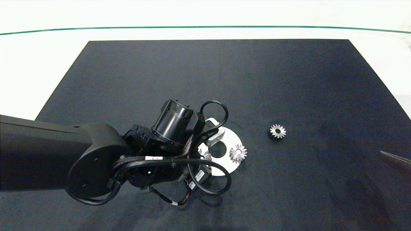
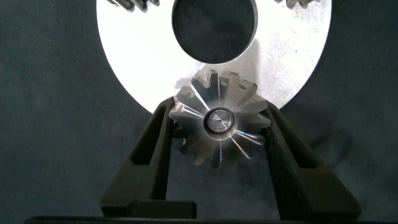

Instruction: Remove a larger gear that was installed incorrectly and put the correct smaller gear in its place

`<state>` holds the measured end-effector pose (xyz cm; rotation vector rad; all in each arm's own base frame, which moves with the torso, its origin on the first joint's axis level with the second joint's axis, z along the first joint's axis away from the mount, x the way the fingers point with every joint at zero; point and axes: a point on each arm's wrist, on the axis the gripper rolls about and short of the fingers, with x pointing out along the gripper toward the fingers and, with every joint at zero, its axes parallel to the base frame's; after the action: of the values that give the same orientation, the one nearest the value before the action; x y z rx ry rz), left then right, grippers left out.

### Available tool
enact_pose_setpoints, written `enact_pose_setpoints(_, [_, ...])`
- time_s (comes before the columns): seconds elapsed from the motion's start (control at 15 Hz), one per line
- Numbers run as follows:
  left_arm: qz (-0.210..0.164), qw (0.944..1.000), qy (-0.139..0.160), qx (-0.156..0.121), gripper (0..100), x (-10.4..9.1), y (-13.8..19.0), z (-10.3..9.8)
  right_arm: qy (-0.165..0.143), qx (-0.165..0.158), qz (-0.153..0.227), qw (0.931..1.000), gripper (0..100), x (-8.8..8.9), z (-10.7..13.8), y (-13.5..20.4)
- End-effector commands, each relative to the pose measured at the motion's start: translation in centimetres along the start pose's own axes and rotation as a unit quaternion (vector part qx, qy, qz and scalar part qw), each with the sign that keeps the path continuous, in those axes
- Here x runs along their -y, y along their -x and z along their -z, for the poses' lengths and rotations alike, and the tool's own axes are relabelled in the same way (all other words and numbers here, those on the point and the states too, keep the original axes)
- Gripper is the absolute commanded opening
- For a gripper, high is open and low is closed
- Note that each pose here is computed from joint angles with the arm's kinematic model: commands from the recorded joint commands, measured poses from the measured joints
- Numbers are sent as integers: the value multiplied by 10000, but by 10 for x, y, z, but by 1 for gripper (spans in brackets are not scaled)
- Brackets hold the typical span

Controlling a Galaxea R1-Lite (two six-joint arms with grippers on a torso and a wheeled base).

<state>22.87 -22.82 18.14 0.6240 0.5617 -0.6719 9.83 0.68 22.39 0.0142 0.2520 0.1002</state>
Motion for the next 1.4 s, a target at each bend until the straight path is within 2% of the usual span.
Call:
enact_pose_setpoints(0.07, [19, 10000, -22, -17, 32, 1, 0, 0, -2, -3, -8, 10000, 100, 0, 0, 0])
enact_pose_setpoints(0.2, [26, 10000, -29, -22, 28, 2, 1, 1, -10, -3, -8, 10000, 100, 0, 0, 0])
enact_pose_setpoints(0.53, [-27, 9999, -63, 125, 28, 6, 5, -3, -11, 5, 0, 10000, 100, 0, 0, 0])
enact_pose_setpoints(0.93, [-150, 9998, -105, 111, 28, 5, 5, -3, -3, 21, 7, 10000, 100, 0, 0, 1])
enact_pose_setpoints(1.4, [-233, 9992, -89, 310, 28, 1, 16, -7, -3, 21, 7, 10000, 100, 0, 0, 1])
